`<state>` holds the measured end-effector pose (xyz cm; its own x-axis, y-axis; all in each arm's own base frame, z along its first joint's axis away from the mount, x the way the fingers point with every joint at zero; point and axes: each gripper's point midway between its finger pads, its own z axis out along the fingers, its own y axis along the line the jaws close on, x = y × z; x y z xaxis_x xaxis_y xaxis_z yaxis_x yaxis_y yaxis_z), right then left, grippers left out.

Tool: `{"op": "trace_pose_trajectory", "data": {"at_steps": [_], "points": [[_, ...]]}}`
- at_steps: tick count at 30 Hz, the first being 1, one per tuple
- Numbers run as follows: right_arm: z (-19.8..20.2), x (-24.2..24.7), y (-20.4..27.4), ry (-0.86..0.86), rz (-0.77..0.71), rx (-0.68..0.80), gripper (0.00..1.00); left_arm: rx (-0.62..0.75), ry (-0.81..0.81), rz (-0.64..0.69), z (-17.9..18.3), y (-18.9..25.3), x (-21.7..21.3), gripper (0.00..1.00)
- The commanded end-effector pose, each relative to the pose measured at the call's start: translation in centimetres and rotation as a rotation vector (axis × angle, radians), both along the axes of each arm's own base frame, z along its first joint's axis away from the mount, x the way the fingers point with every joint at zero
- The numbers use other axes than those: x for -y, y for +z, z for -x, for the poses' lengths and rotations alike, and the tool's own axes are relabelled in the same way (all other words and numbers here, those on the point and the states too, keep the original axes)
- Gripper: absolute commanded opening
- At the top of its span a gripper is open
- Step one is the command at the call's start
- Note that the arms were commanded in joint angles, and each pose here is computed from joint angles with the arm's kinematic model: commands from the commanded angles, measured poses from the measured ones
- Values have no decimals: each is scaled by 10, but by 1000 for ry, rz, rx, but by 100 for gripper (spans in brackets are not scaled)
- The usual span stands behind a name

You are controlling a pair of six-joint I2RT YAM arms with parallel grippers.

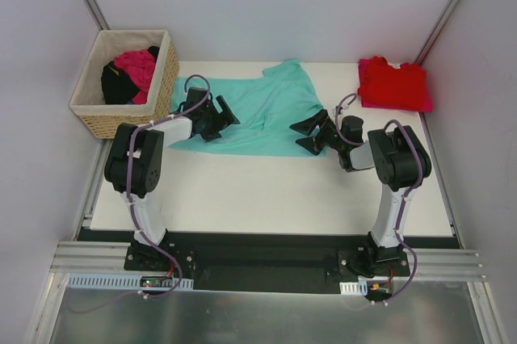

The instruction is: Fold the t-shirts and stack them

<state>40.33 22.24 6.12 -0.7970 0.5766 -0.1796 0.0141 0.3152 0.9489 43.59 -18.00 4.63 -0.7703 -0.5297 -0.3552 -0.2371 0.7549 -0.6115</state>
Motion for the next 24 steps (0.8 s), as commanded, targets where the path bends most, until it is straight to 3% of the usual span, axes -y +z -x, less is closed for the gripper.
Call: {"op": "trace_pose_trajectory", "data": {"at_steps": [1, 6, 11, 24], "points": [[0, 6, -4, -13, 50, 26, 98, -40, 95, -146, 17, 0, -36, 89], [5, 13, -28, -28, 168, -56, 98, -41, 146, -228, 19, 9, -53, 89], [8, 16, -49, -37, 231, -130, 99, -25, 152, -221, 15, 18, -52, 89], [15, 21, -64, -45, 269, -194, 99, 36, 206, -266, -3, 45, -79, 89]]}}
